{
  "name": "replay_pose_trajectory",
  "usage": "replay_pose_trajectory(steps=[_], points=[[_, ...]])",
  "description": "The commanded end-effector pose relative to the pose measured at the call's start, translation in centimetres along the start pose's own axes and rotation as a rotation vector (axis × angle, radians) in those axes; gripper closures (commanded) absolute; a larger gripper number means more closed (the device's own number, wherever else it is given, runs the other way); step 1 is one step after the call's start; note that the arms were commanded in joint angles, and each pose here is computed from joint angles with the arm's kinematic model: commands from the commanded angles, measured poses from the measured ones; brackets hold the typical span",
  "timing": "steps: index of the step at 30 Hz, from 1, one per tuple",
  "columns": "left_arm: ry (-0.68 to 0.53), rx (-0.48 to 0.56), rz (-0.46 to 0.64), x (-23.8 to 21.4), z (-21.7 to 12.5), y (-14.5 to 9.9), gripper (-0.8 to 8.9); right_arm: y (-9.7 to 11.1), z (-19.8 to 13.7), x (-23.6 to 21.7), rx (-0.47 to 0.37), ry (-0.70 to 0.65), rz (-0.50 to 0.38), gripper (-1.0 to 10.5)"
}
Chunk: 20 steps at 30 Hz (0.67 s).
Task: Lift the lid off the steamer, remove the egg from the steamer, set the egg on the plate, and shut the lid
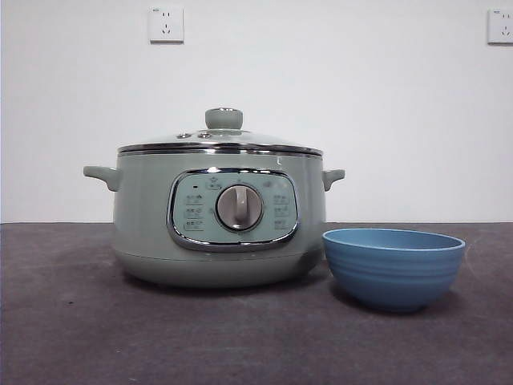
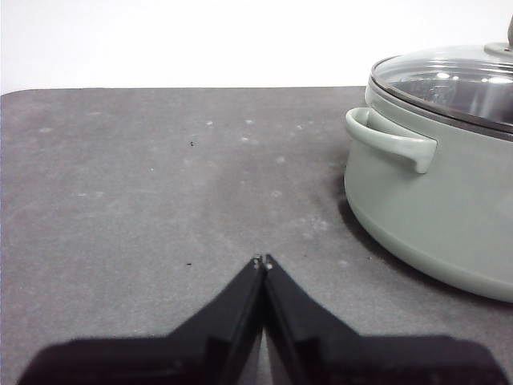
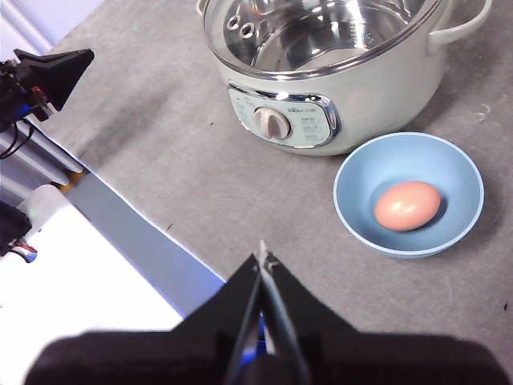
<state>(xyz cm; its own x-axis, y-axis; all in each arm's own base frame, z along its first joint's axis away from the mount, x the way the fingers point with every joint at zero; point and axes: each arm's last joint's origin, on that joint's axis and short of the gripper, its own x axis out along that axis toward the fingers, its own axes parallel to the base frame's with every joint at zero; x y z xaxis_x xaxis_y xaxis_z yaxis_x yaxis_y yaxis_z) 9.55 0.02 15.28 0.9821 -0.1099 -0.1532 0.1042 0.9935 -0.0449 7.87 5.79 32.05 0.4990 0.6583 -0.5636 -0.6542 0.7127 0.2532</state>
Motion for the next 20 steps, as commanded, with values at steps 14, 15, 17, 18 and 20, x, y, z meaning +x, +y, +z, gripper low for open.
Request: replay_pose_trajectory(steps=[14,15,17,18,20], points=[[0.009,-0.012,0.005,0.1,-0.4,0.1,8.17,-0.1,0.0,-0.8,-0.076,-0.058,-0.065,9.5],[0.009,-0.012,0.005,0.1,-0.4,0.1,8.17,-0.2,-0.1,-1.2,-0.084,-0.09,-0.096,9.5],[0.009,-0.012,0.005,0.1,-0.4,0.1,8.17,-0.5,-0.3,-2.0,-0.093,-0.17,-0.138,9.5],[0.009,-0.012,0.005,0.1,-0.4,0.1,8.17,-0.7,-0.6,-2.2,-0.09,-0.219,-0.16,9.5],[0.008,-0.012,0.005,0.1,-0.4,0.1,8.17,-1.3,-1.4,-2.4,-0.077,-0.307,-0.216,9.5]])
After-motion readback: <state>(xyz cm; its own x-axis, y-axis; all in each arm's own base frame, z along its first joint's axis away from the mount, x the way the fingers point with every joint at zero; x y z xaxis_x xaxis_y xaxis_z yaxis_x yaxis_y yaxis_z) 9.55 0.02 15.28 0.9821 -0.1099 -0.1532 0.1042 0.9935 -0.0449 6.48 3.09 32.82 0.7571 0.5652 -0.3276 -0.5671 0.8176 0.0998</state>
